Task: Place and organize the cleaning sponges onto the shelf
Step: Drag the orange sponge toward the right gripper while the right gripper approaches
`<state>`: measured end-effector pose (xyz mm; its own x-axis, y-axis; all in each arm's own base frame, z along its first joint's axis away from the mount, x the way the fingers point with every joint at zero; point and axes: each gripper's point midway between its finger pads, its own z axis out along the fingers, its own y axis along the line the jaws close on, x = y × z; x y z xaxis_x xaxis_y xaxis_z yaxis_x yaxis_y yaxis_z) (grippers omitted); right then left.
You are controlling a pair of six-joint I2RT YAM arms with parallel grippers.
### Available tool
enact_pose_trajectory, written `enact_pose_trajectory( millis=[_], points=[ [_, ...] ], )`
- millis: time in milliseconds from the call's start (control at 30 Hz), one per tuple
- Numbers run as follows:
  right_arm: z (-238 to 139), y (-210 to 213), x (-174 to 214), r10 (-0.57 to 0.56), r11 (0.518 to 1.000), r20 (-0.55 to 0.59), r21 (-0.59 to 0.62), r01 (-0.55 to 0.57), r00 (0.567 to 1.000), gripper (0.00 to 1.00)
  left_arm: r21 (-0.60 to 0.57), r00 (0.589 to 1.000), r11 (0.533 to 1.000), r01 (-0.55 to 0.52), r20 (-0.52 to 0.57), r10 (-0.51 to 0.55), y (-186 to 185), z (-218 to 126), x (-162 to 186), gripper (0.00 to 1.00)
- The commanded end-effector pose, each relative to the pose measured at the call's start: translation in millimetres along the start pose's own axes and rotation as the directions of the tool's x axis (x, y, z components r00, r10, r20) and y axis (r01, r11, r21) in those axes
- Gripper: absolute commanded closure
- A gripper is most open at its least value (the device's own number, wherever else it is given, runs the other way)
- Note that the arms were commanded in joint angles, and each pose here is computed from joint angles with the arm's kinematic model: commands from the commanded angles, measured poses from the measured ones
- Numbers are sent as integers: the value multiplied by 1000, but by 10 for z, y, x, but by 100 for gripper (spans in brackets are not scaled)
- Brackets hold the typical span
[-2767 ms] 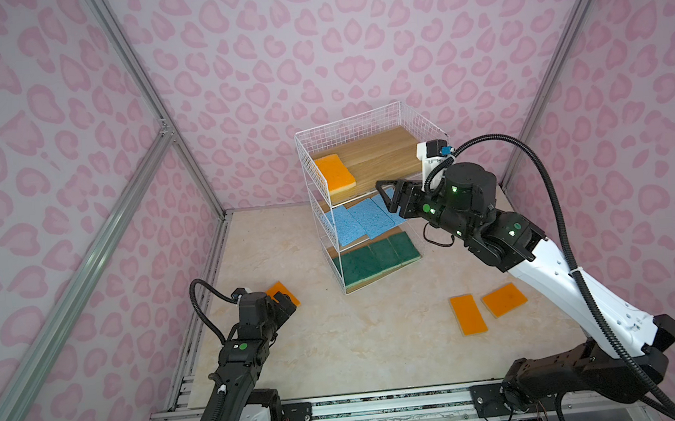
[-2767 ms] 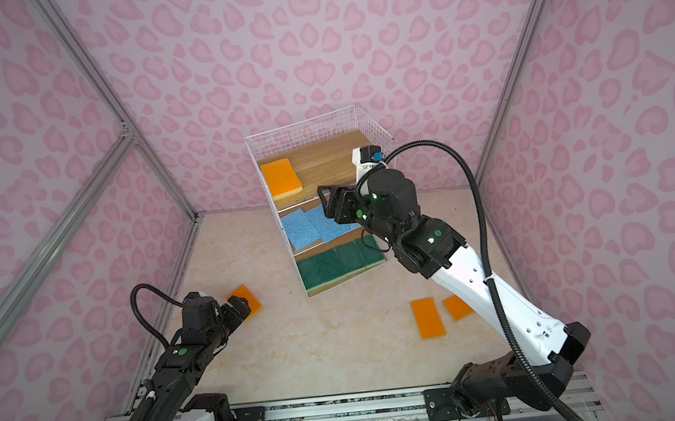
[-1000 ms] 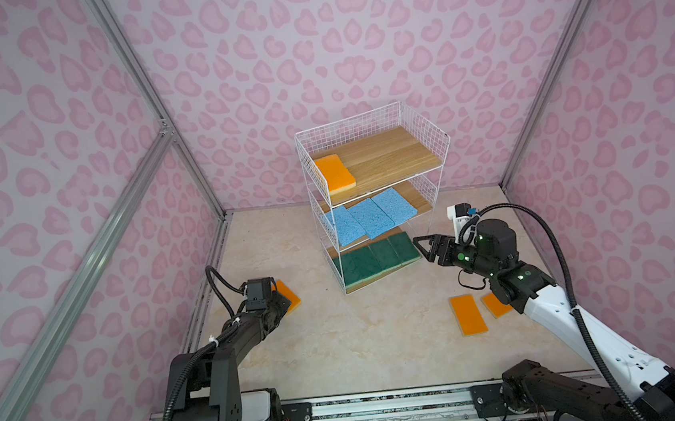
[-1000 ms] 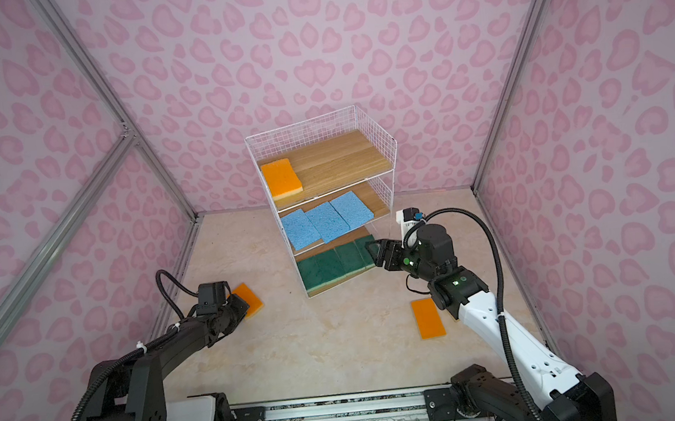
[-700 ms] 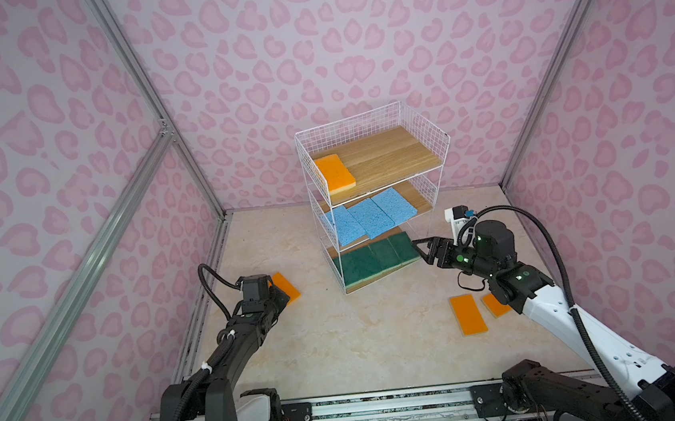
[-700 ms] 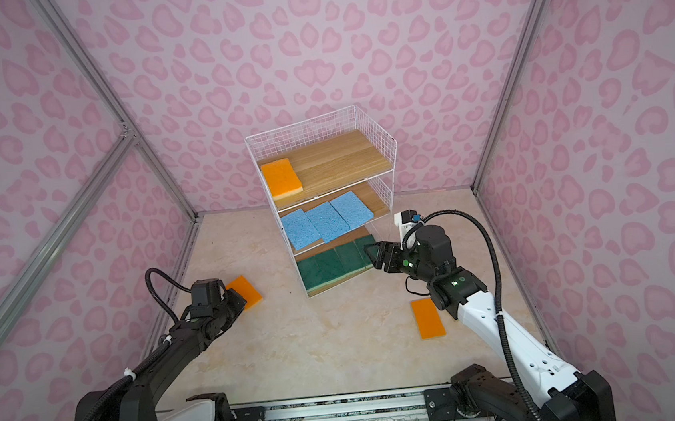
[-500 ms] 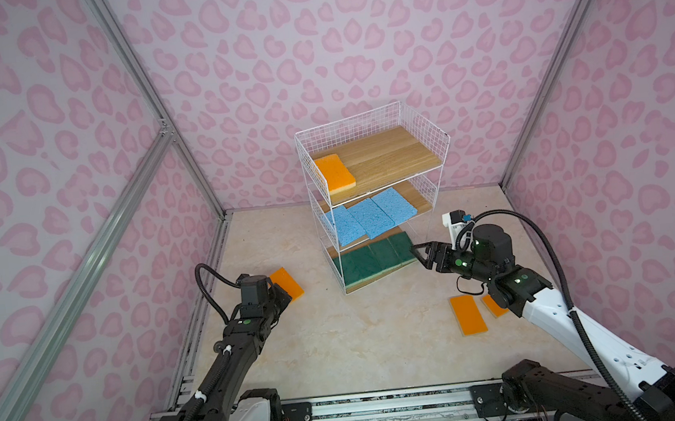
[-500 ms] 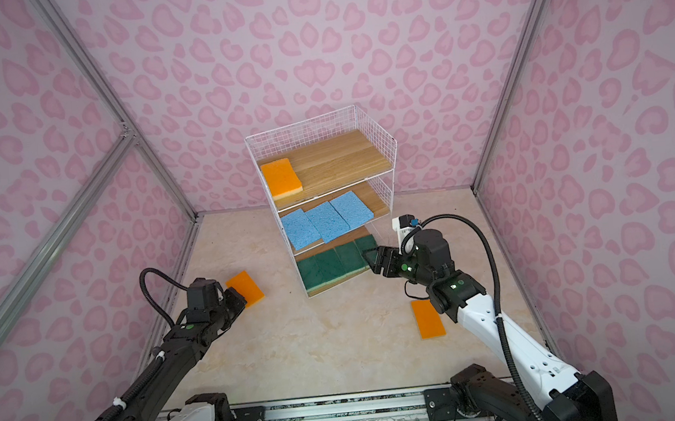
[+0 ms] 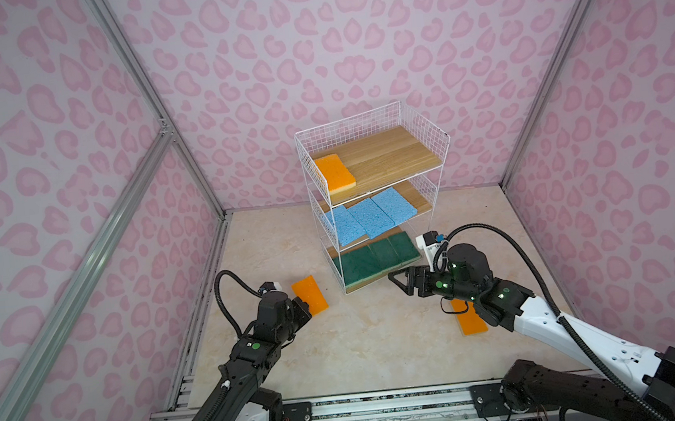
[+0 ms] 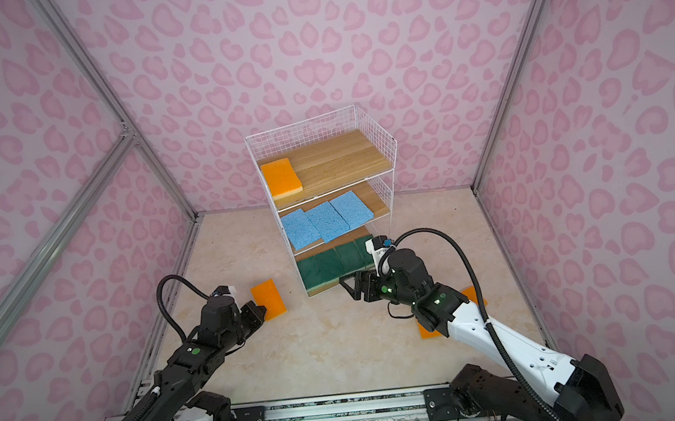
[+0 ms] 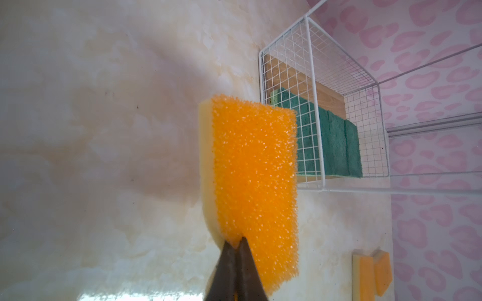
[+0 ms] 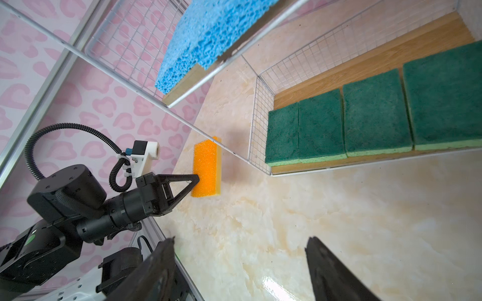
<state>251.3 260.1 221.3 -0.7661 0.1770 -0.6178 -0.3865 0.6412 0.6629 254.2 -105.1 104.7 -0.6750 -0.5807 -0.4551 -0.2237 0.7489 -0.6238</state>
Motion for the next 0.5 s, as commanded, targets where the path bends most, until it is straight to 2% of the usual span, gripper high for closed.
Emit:
enact_pose_trajectory(
  millis=[0,300,467],
  points=[
    [62,62,31,9,1000,15,-13,-9,1000,20,12,1000,1000,8,-1,-8,-58,-11,55,97],
    [220,222,299,14,999,-63,-52,-17,998,22,81,999,996,-37,-28,39,-356,-35,217,97],
    [317,296,390,24,997,-101,-75,-31,995,30,116,998,992,-44,-31,48,-526,-66,224,96]
  ],
)
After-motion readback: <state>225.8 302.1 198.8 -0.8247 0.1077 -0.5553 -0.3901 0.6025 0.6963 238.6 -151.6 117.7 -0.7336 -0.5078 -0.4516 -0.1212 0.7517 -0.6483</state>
